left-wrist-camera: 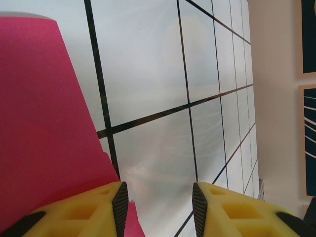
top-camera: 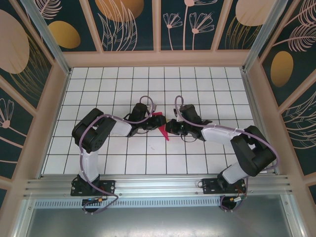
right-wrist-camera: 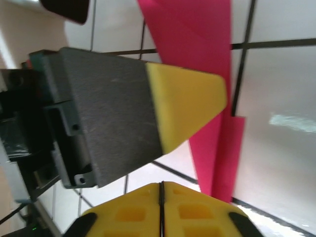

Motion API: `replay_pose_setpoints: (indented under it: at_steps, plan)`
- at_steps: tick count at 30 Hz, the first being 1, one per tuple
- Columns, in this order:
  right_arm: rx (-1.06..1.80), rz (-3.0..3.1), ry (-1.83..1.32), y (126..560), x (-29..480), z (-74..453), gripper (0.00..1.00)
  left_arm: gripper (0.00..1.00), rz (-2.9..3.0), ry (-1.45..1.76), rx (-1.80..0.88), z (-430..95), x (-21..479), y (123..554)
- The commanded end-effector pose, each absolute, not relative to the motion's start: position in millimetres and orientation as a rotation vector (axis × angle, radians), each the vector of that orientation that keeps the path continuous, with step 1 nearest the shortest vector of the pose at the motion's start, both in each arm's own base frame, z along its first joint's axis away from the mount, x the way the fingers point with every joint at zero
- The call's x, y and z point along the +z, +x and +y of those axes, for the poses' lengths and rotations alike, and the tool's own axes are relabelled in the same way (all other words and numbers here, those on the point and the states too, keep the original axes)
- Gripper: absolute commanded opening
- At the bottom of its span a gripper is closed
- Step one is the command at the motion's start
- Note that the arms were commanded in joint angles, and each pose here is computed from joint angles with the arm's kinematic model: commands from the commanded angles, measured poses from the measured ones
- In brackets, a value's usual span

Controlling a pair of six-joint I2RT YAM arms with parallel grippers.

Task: Fold a paper plane with a square sheet of paper (pick it up from the middle)
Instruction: Fold the wing for the fifth time at the center of the table.

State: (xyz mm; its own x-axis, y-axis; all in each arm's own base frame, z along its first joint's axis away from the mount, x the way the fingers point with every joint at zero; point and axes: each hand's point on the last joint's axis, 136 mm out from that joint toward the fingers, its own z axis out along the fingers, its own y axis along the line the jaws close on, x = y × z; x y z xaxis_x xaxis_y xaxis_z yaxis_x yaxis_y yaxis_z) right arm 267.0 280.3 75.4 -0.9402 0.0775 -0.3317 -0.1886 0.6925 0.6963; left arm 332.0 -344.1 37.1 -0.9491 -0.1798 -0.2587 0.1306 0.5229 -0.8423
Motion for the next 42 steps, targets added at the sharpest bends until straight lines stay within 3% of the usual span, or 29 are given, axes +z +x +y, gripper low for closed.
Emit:
replay_pose_setpoints:
  at_steps: [1, 24, 34, 42]
  plan:
    - [1.23, 2.587, -0.121, 255.7, 67.3, 291.8, 0.05, 0.42, 2.595, -0.093, -1.28, -330.9, -3.7, 321.5]
    - [1.34, 2.718, -0.003, 255.0, 18.8, 285.7, 0.02, 0.42, 2.609, -0.076, -1.282, -331.4, -5.9, 319.2]
    - [1.163, 2.862, 0.131, 240.3, -21.0, 259.2, 0.0, 0.41, 2.635, -0.09, -1.236, -327.3, -12.1, 319.0]
    - [1.27, 2.779, 0.025, 239.3, 22.0, 271.7, 0.0, 0.41, 2.643, -0.088, -1.23, -326.6, -13.3, 317.8]
